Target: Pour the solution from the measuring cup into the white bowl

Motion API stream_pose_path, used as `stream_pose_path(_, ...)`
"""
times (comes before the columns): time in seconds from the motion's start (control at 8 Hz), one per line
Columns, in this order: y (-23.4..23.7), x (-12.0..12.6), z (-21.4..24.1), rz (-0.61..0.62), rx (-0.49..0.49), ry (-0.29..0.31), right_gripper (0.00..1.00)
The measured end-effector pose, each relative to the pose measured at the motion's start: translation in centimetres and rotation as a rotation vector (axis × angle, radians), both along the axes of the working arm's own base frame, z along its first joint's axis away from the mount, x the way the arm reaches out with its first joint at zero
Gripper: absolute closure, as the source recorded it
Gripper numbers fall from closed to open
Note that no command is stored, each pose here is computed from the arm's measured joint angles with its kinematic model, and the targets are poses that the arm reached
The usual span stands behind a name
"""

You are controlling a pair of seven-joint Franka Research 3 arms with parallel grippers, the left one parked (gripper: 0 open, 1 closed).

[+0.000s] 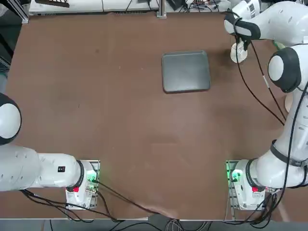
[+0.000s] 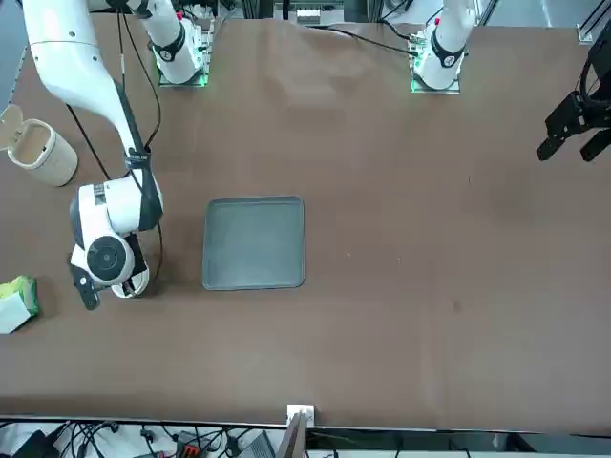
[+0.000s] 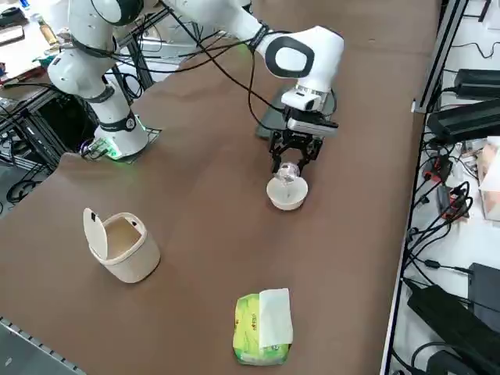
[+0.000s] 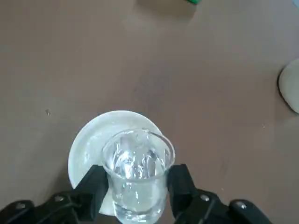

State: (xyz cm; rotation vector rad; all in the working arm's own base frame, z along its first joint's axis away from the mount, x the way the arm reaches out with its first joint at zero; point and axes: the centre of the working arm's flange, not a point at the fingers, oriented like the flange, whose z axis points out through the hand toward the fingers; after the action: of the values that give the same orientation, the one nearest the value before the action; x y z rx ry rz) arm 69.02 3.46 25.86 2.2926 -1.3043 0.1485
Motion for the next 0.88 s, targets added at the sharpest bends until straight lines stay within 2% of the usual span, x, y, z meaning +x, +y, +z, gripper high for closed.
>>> stream_pose_path(0.5,-0.08,-0.07,-1.06,0.009,0.008,0.017,0.27)
stream_pose_path(0.88,-0.6,-0.13,-1.19,0.014,0.056,0.042,0.27)
